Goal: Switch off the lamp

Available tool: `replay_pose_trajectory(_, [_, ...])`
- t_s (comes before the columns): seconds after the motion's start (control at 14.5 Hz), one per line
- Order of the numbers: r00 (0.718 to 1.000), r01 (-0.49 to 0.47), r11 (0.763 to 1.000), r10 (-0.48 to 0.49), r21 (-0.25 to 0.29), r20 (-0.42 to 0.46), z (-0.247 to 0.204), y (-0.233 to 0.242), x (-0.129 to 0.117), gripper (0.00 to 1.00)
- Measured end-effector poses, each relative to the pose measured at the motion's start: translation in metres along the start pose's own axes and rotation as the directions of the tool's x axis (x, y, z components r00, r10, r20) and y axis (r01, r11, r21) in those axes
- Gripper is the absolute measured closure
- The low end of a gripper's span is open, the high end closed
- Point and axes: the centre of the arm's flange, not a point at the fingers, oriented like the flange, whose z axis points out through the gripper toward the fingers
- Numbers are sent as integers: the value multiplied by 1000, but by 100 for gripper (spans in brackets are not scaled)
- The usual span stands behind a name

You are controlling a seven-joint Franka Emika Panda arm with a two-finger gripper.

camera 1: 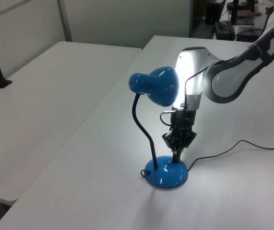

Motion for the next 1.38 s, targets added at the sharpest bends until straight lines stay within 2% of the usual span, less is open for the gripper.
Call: replay_pose_trajectory(1.38, [1000, -6, 1000, 6, -13, 11, 4, 4, 1, 99])
